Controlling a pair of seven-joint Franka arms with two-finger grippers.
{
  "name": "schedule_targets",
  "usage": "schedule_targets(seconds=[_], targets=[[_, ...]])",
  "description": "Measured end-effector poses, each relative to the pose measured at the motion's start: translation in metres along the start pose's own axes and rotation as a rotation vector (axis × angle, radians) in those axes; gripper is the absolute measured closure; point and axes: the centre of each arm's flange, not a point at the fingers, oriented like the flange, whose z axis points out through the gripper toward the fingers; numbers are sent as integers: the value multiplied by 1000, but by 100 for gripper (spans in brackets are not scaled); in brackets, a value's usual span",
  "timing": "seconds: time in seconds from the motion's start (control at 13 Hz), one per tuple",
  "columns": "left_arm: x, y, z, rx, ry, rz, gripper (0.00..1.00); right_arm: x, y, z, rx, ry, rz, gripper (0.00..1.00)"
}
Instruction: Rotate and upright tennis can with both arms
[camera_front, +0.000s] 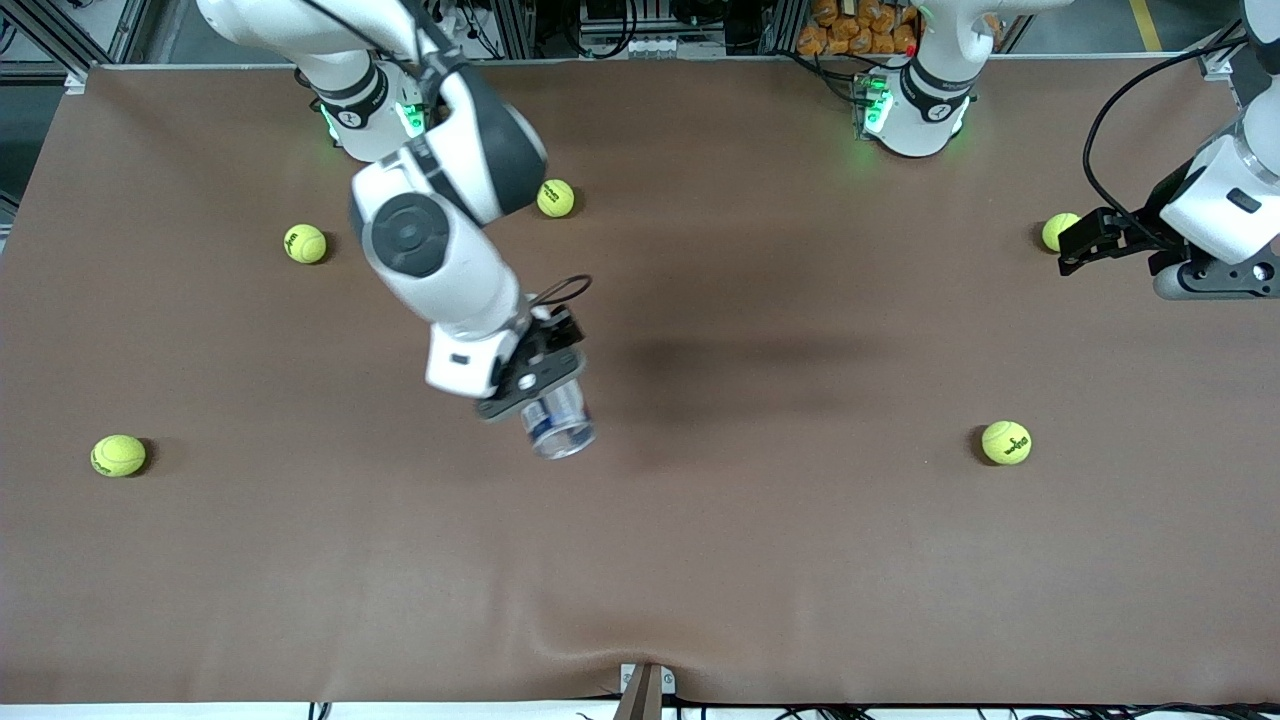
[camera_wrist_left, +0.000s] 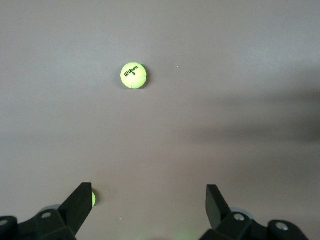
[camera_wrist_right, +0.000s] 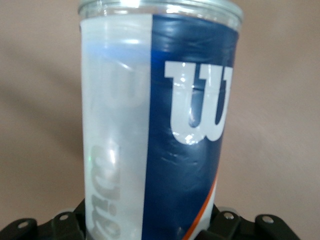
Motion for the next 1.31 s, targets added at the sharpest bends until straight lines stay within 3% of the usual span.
schedule_targets(seconds=[0.31, 0.54, 0.85, 1.31], targets=[[0, -2, 0, 0, -1, -5, 0, 3, -56, 30, 4, -12, -289, 19], [1, -8, 1, -1, -1, -16, 0, 6, -102, 76, -1, 8, -480, 15], [1, -18, 1, -4, -2, -36, 0, 2, -135, 129, -2, -14, -756, 12], [6, -24, 10, -25, -20, -54, 0, 11, -153, 164, -29, 12, -902, 9]])
